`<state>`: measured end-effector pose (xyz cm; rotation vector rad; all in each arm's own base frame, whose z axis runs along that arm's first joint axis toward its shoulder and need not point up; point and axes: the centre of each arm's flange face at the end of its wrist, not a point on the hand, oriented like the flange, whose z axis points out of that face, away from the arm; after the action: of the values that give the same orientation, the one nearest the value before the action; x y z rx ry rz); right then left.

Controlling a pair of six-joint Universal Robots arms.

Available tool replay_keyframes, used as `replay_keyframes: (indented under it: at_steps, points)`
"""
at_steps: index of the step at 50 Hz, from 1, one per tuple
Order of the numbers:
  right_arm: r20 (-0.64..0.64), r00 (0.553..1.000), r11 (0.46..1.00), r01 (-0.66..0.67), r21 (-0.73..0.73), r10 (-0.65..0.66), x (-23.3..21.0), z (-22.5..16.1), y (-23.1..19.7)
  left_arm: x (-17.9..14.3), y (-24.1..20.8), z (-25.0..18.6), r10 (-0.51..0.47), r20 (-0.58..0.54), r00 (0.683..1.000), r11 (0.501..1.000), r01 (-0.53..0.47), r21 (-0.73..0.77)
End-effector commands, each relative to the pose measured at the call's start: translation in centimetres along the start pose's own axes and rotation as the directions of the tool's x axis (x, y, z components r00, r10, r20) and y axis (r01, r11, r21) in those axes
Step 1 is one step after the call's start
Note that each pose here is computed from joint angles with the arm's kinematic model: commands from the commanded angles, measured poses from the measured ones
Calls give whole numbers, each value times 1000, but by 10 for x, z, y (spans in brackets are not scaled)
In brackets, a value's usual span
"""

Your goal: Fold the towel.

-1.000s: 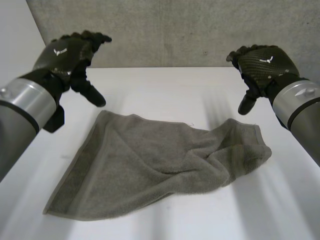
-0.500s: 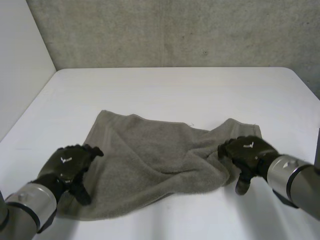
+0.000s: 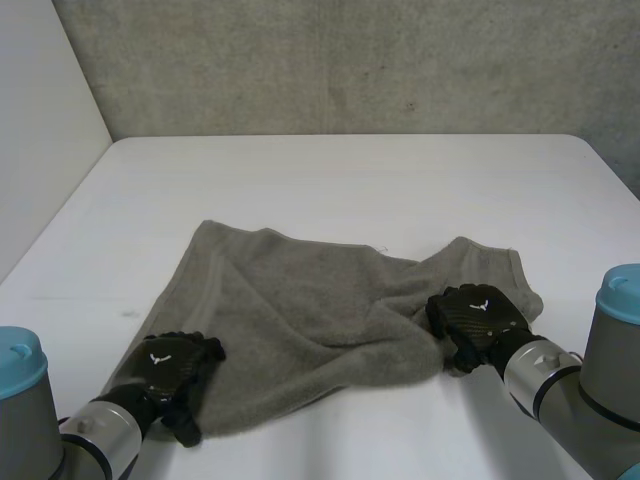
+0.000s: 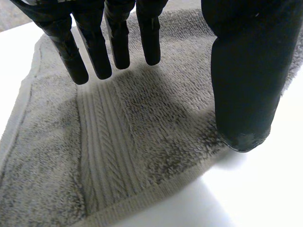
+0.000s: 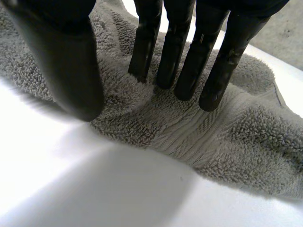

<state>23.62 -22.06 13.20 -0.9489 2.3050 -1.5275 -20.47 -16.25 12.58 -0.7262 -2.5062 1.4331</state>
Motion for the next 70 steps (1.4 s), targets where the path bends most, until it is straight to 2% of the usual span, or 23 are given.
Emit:
replay_keyframes:
  at_steps: [1,8,18,30,42,49,51,52,54,55,56,57,58,59,60,62,63,64,65,66,67,70]
  points:
    - [-25,1000,998,-11,69,13,3,6,-5,4,2,-2,5,-16,1000,1000,-5,-6]
    - [-22,994,987,-100,125,104,8,10,-14,6,2,-4,9,-20,1000,1000,-9,1]
    - [-24,987,976,-153,155,159,12,8,-22,7,4,-3,11,-26,1000,1000,-11,-10]
    - [-23,986,976,-158,153,163,13,6,-23,4,-1,11,22,-5,1000,997,-22,78]
    - [-28,988,975,-144,168,151,15,8,-29,3,3,19,25,-6,1000,998,-24,56]
    - [-31,991,978,-122,171,129,22,20,-41,-4,-24,32,31,21,999,986,-34,161]
    - [-35,994,978,-99,181,108,25,25,-48,-13,-55,43,35,47,998,964,-46,261]
    - [-35,994,978,-99,182,107,25,25,-48,-13,-55,43,35,48,998,964,-46,261]
    - [-61,998,971,-20,238,35,36,36,-73,-21,-100,51,41,77,996,916,-68,395]
    - [-61,998,971,-20,238,35,36,36,-73,-21,-100,51,41,77,996,916,-68,396]
    - [-84,996,957,28,287,-4,43,43,-91,-26,-127,54,41,94,995,880,-80,469]
    - [-119,992,932,82,352,-42,52,49,-115,-26,-127,54,41,94,995,879,-80,469]
    - [-119,992,932,82,353,-42,52,49,-115,-32,-157,57,37,114,993,831,-94,548]
    - [-158,985,897,133,422,-72,61,53,-140,-37,-189,56,33,133,991,772,-110,626]
    - [-158,985,897,134,422,-73,61,53,-140,-37,-189,56,33,133,991,771,-110,627]
    - [-248,965,771,224,596,-88,80,56,-200,-47,-252,48,9,169,986,620,-138,772]
    - [-248,965,770,224,597,-88,80,56,-200,-48,-253,48,9,169,986,619,-138,773]
    - [-295,952,689,269,673,-83,88,52,-227,-51,-279,40,-8,182,983,542,-149,827]
    - [-333,940,619,303,724,-70,93,45,-249,-51,-279,40,-8,182,983,542,-149,827]
    - [-333,940,619,303,725,-70,93,45,-249,-52,-299,31,-21,184,983,480,-152,864]
    - [-347,936,573,318,755,-62,94,40,-261,-55,-313,23,-37,181,983,430,-147,891]
    - [-328,944,568,295,768,-46,94,34,-267,-56,-319,16,-64,150,987,408,-112,906]
